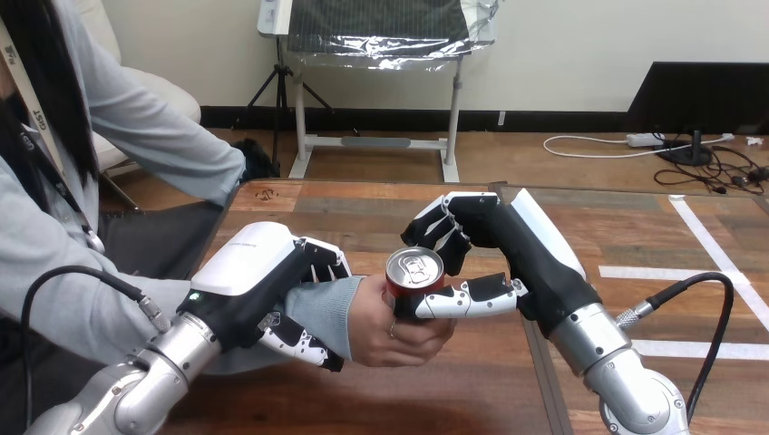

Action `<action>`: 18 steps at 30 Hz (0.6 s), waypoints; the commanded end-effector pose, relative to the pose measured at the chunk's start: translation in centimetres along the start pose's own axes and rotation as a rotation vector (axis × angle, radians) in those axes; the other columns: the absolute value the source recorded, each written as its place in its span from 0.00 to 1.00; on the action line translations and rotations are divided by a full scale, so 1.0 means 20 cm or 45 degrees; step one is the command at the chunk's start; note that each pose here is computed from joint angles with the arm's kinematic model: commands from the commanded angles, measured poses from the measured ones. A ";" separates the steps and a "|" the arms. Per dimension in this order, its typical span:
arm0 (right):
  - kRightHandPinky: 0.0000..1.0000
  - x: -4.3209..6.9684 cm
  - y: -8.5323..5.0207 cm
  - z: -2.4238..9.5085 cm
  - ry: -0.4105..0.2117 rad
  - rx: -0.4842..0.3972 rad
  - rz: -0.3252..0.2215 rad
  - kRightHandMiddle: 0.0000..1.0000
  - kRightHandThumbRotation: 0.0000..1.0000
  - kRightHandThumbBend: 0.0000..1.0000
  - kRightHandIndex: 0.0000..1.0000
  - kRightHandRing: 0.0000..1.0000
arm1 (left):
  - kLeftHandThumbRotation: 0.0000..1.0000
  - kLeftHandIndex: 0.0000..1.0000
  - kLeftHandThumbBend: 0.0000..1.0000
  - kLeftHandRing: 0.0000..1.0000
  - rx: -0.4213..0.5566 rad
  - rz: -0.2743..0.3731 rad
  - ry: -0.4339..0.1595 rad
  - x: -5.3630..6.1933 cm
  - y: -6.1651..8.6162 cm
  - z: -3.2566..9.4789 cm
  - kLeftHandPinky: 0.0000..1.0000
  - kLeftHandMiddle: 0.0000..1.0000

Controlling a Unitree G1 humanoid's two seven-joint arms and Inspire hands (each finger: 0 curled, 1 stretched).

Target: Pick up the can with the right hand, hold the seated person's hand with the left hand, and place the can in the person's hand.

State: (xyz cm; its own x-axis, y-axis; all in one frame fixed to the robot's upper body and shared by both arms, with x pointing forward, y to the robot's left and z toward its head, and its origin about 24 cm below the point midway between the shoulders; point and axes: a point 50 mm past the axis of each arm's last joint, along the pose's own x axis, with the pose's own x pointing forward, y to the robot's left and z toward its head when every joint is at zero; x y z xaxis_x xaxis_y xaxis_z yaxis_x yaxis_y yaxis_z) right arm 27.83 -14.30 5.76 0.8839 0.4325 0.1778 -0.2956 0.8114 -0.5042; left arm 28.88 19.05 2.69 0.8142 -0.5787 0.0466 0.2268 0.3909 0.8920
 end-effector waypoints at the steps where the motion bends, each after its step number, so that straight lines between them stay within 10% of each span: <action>1: 0.43 0.07 -0.04 0.10 -0.113 -0.021 -0.029 0.56 0.03 0.82 0.60 0.49 | 0.06 0.49 0.99 0.39 0.004 0.129 -0.116 0.13 0.11 0.07 0.35 0.46; 18: 0.85 0.08 -0.06 0.08 -0.044 -0.101 -0.005 0.91 0.47 0.99 0.93 0.91 | 0.28 0.78 1.00 0.78 0.035 0.085 -0.080 0.12 0.12 0.07 0.76 0.78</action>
State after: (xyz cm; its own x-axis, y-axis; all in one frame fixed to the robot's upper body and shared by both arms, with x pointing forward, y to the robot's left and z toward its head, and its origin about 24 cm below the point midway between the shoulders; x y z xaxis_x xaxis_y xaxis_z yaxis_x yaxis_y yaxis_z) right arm 27.96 -14.34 5.47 0.8947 0.4274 0.1301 -0.2983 0.7883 -0.5382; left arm 29.11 18.73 2.86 0.8151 -0.5783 0.0342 0.2302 0.3776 0.8969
